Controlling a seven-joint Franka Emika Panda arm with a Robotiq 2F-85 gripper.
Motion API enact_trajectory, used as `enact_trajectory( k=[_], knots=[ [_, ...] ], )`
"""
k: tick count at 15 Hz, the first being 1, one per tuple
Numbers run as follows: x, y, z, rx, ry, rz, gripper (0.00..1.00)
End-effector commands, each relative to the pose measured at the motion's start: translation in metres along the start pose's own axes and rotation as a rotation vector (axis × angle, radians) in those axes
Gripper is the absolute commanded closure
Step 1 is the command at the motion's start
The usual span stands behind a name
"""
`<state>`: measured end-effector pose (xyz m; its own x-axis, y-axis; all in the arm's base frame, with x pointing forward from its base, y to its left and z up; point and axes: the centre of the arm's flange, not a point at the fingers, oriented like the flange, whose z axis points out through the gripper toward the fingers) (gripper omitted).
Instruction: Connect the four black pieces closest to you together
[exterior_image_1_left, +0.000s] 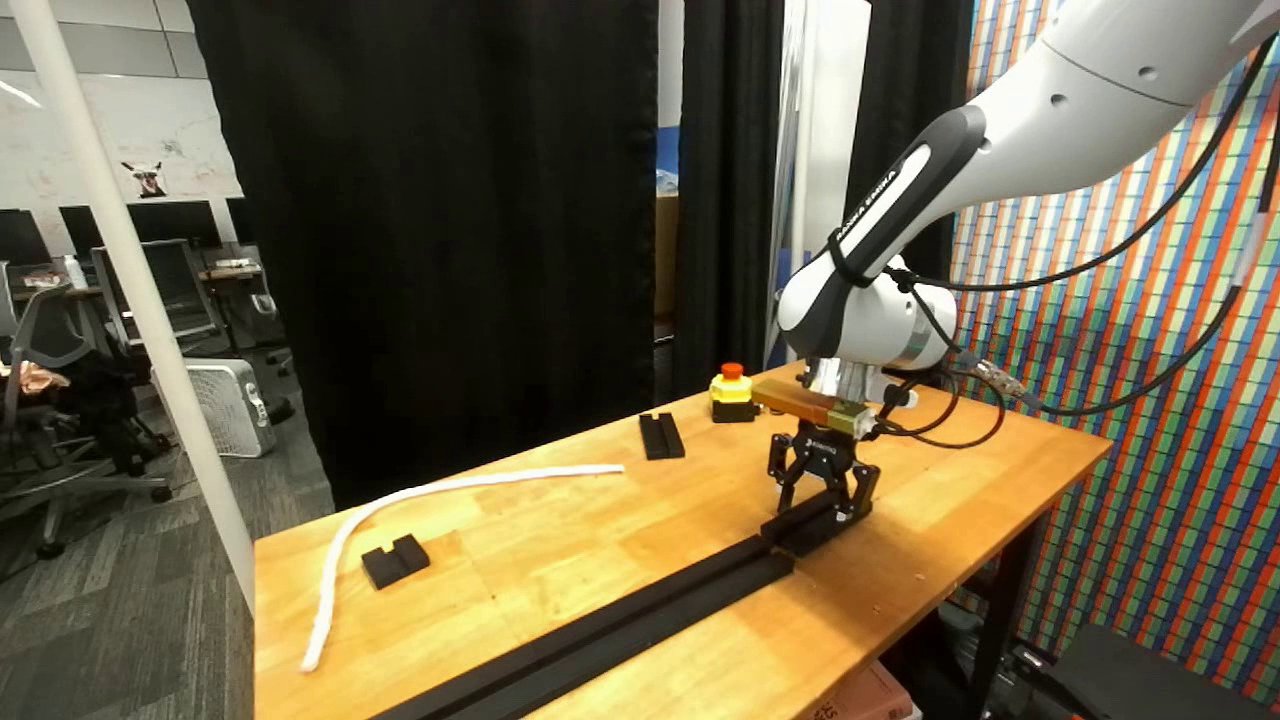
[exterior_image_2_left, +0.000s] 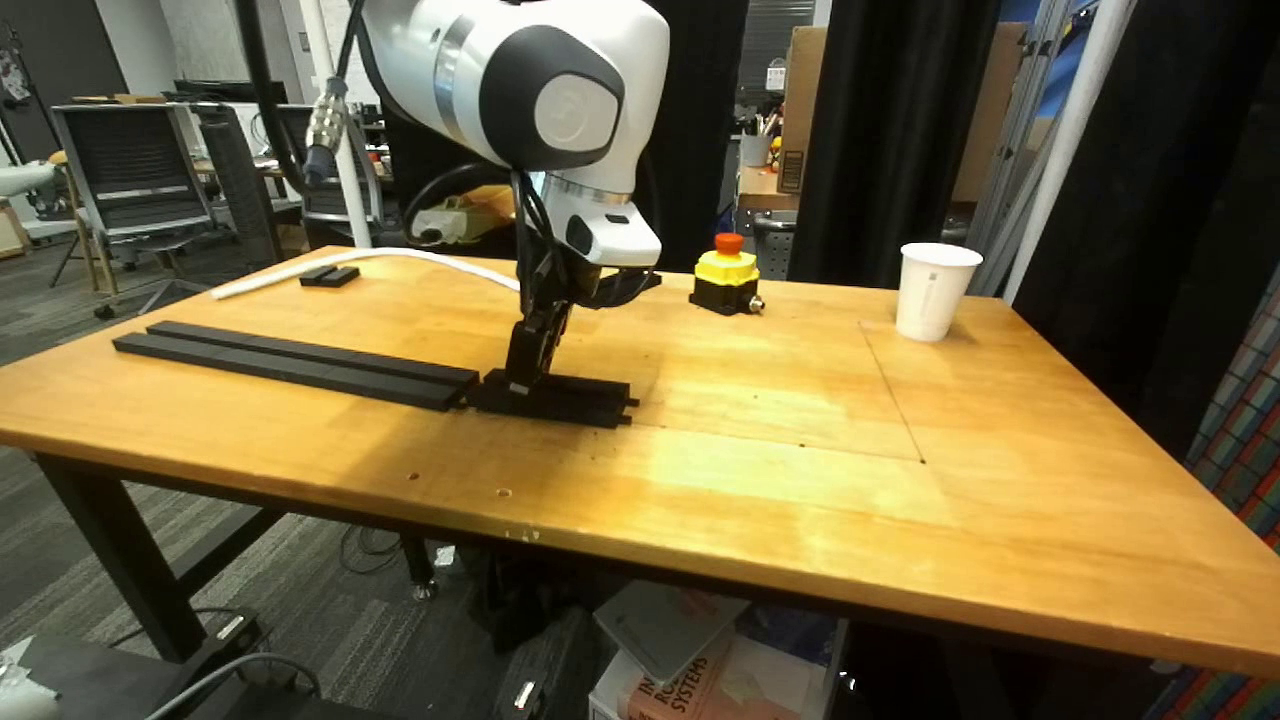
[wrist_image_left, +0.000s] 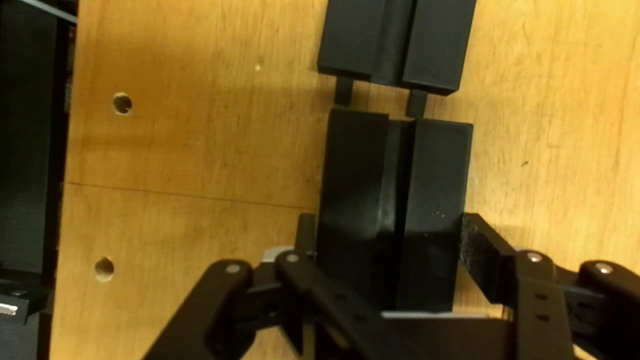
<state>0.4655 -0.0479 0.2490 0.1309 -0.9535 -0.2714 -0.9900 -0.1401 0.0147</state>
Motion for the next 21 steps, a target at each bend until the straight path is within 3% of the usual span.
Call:
enact_trajectory(
  k=[1, 10, 21],
  knots=[
    [-0.014, 0.006, -0.008, 0.031, -0.001, 0.015, 0.53],
    [-0.02, 0.012, -0.008, 0.028, 0.002, 0.05, 0.53],
    [-0.033, 0.013, -0.003, 0.065, -0.052, 0.068, 0.53]
  ],
)
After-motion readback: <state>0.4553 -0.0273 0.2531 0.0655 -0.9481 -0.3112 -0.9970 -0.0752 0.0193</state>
